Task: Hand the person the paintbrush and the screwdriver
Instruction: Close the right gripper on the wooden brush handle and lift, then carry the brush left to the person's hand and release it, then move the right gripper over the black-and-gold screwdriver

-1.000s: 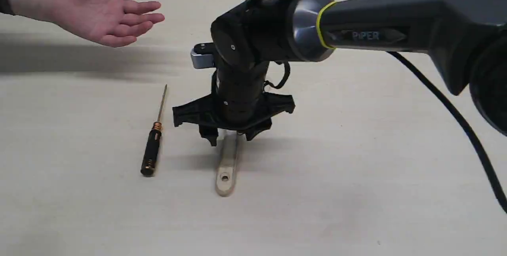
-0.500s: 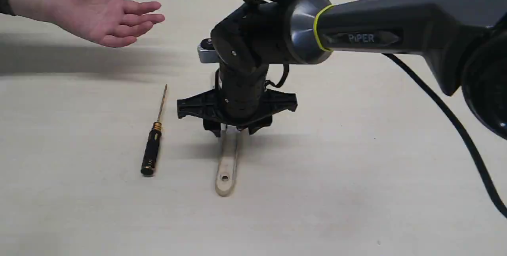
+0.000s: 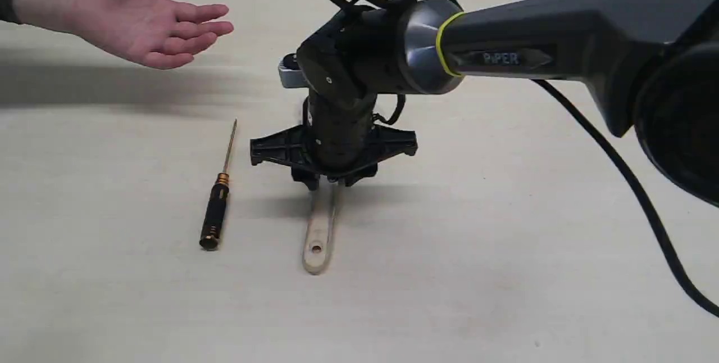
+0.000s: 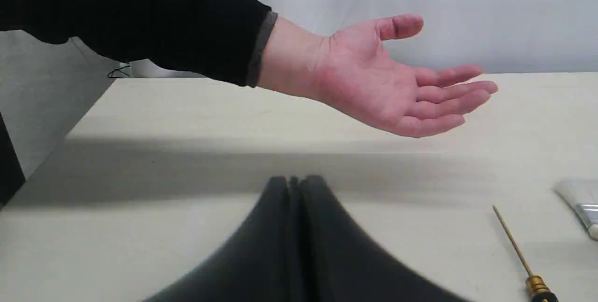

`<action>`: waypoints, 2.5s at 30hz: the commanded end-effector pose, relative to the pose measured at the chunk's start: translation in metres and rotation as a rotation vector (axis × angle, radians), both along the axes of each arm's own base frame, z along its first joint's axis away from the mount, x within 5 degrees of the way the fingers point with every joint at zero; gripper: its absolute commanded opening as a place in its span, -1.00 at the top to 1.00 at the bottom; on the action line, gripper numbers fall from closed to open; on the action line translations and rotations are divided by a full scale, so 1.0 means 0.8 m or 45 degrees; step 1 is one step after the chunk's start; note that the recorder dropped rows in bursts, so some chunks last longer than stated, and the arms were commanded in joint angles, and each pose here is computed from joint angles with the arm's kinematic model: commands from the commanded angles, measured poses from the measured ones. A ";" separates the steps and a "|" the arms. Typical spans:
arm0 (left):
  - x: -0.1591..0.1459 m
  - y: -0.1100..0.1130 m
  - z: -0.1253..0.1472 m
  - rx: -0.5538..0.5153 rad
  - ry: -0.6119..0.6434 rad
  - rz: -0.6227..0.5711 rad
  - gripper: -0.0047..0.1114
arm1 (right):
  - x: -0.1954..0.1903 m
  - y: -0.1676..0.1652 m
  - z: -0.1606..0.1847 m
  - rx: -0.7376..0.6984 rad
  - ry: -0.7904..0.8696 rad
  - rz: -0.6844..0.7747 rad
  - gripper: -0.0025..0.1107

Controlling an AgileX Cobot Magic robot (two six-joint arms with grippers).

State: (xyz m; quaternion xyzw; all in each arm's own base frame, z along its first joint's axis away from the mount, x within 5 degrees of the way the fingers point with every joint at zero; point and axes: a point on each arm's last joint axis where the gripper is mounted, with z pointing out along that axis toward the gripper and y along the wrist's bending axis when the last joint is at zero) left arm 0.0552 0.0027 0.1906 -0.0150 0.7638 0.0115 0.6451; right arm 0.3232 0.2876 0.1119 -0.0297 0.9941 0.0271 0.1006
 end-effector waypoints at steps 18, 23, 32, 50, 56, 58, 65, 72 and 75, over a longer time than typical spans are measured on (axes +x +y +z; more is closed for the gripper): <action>0.000 -0.001 0.000 -0.007 -0.008 -0.011 0.92 | 0.009 0.012 0.034 0.040 -0.097 0.284 0.88; 0.000 -0.001 0.000 -0.007 -0.008 -0.011 0.92 | 0.011 0.015 0.097 0.120 -0.227 0.338 0.88; 0.000 -0.001 0.000 -0.003 -0.008 -0.011 0.92 | 0.003 0.009 0.187 0.271 -0.451 0.388 0.88; 0.000 -0.001 0.000 -0.003 -0.008 -0.011 0.92 | 0.039 0.060 0.150 0.448 -0.710 0.653 0.66; 0.000 -0.001 0.000 -0.007 -0.006 -0.011 0.92 | 0.038 0.063 0.142 0.457 -0.675 0.678 0.16; 0.000 -0.001 0.000 -0.007 -0.008 -0.011 0.92 | 0.037 0.063 0.145 0.456 -0.669 0.681 0.16; 0.000 -0.001 0.000 -0.007 -0.008 -0.011 0.92 | 0.026 0.054 0.174 0.458 -0.648 0.698 0.16; 0.000 -0.001 0.000 -0.007 -0.008 -0.011 0.92 | 0.006 0.037 0.221 0.451 -0.637 0.719 0.16; 0.000 -0.001 0.000 -0.007 -0.008 -0.011 0.92 | -0.004 0.029 0.237 0.443 -0.598 0.727 0.16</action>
